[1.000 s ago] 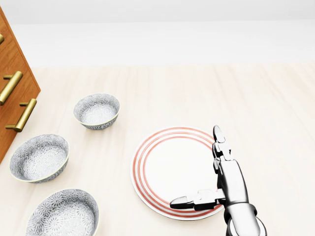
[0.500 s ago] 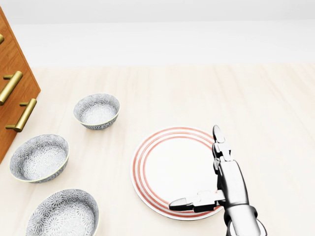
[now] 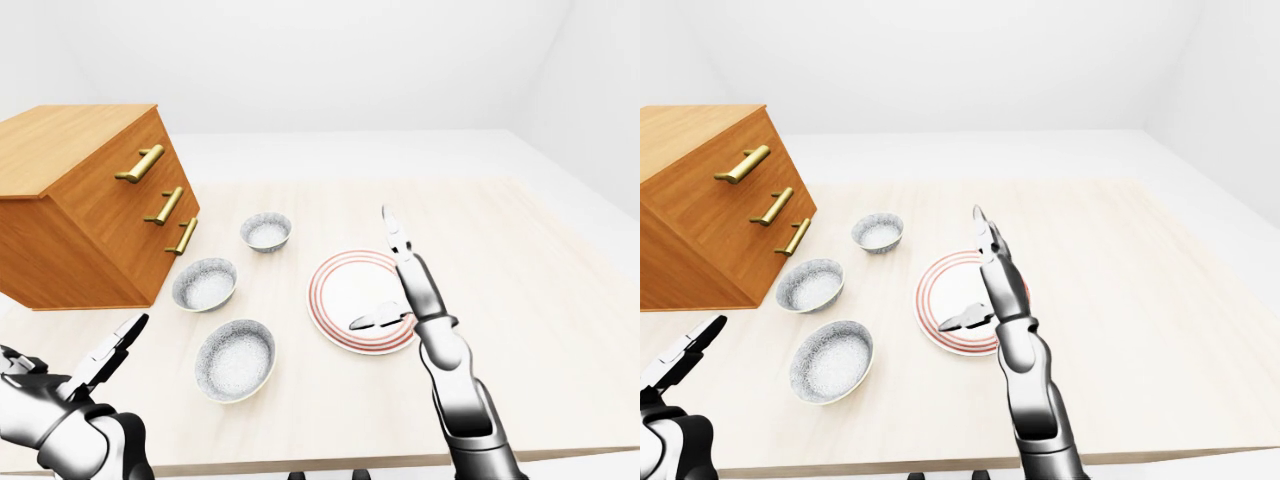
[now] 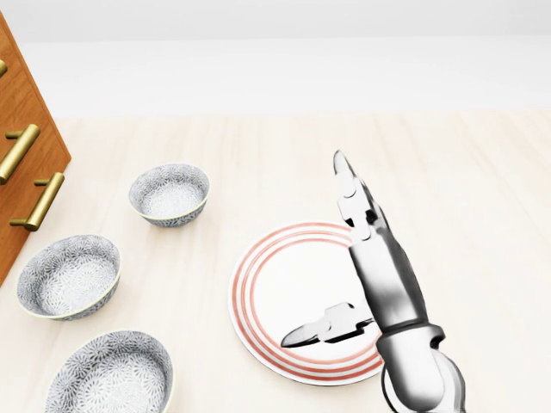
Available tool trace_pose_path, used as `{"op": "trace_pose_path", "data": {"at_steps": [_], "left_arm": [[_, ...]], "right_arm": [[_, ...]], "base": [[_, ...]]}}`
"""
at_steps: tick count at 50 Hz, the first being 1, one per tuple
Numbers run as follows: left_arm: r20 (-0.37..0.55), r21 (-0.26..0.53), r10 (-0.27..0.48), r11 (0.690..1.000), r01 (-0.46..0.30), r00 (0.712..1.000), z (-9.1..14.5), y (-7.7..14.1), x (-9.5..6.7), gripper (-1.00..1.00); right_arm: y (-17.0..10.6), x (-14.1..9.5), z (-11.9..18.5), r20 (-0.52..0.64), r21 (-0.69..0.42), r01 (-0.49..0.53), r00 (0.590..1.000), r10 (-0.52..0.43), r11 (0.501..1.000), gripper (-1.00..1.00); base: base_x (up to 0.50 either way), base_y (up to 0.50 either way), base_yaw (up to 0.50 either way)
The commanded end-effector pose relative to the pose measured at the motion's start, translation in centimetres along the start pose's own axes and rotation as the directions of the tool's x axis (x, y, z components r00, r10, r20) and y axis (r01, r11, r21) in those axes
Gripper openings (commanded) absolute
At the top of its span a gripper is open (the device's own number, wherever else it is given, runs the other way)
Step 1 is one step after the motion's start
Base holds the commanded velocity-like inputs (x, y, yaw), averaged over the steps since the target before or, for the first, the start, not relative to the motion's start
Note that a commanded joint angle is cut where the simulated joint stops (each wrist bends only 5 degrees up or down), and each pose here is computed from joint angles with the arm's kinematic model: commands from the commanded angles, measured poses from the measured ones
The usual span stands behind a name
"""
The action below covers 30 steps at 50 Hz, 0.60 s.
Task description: Put the bowl at the front on the plate.
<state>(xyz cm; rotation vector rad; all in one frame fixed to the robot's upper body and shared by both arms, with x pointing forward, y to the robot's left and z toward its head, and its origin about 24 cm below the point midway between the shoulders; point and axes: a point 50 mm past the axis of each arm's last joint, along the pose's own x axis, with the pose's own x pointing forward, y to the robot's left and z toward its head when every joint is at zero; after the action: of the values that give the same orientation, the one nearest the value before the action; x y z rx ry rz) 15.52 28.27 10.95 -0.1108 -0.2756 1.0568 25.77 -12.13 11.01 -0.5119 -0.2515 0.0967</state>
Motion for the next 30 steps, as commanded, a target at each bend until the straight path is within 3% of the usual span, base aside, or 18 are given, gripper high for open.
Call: {"op": "trace_pose_path", "data": {"at_steps": [1, 4, 9, 11, 12, 13, 18, 21, 24, 26, 27, 30], "left_arm": [[0.003, 0.002, 0.000, 1.000, 0.000, 1.000, 0.0, 0.0, 0.0, 1.00], [0.005, 0.002, 0.000, 1.000, 0.000, 1.000, 0.1, 0.0, 0.0, 1.00], [0.008, 0.002, -0.002, 1.000, 0.002, 1.000, 0.1, -0.1, 0.0, 1.00], [0.015, -0.001, 0.000, 1.000, 0.000, 1.000, 0.3, 0.0, 0.0, 1.00], [0.007, 0.004, -0.001, 1.000, 0.001, 1.000, 0.1, -0.1, 0.1, 1.00], [0.003, 0.007, -0.001, 1.000, 0.001, 1.000, 0.0, -0.1, 0.1, 1.00], [-0.001, 0.010, -0.007, 1.000, 0.007, 1.000, -0.2, -0.2, 0.1, 1.00], [0.001, 0.010, -0.008, 1.000, 0.008, 1.000, -0.1, -0.2, 0.1, 1.00], [0.001, 0.005, -0.007, 1.000, 0.007, 1.000, -0.1, -0.2, 0.1, 1.00], [0.001, 0.007, -0.007, 1.000, 0.007, 1.000, -0.1, -0.2, 0.1, 1.00], [0.007, 0.004, -0.006, 1.000, 0.006, 1.000, 0.1, -0.1, 0.0, 1.00], [0.003, 0.006, -0.003, 1.000, 0.003, 1.000, 0.0, -0.1, 0.0, 1.00]], "right_arm": [[1.1, 1.9, 3.0, 0.072, -0.416, -0.074, 0.991, 0.114, 0.906, 1.00], [1.9, 2.3, 3.5, 0.032, -0.547, -0.136, 0.983, 0.183, 0.826, 1.00], [2.2, 2.9, 3.2, -0.063, -0.660, -0.196, 0.976, 0.207, 0.725, 1.00], [2.5, 3.0, 3.2, -0.122, -0.711, -0.246, 0.966, 0.228, 0.659, 1.00], [2.7, 2.9, 3.0, -0.163, -0.760, -0.271, 0.959, 0.230, 0.590, 1.00], [2.7, 2.9, 2.9, -0.188, -0.769, -0.285, 0.956, 0.224, 0.572, 1.00], [2.6, 2.7, 3.2, -0.271, -0.791, -0.340, 0.940, 0.208, 0.509, 1.00], [2.6, 2.6, 4.2, -0.253, -0.784, -0.328, 0.944, 0.211, 0.527, 1.00], [2.7, 2.3, 4.6, -0.264, -0.797, -0.333, 0.943, 0.205, 0.505, 1.00], [3.1, 2.6, 4.7, -0.283, -0.826, -0.337, 0.941, 0.185, 0.452, 1.00], [3.1, 2.6, 4.8, -0.286, -0.815, -0.349, 0.937, 0.202, 0.463, 1.00], [3.5, 2.7, 5.1, -0.295, -0.841, -0.343, 0.939, 0.177, 0.419, 1.00]], "base": [[0.00, 0.00, 0.00], [0.00, 0.00, 0.00], [0.00, 0.00, 0.00], [0.00, 0.00, 0.00], [0.00, 0.00, 0.00], [0.00, 0.00, 0.00], [0.00, 0.00, 0.00], [0.00, 0.00, 0.00], [0.00, 0.00, 0.00], [0.00, 0.00, 0.00], [0.00, 0.00, 0.00], [0.00, 0.00, 0.00]]}}
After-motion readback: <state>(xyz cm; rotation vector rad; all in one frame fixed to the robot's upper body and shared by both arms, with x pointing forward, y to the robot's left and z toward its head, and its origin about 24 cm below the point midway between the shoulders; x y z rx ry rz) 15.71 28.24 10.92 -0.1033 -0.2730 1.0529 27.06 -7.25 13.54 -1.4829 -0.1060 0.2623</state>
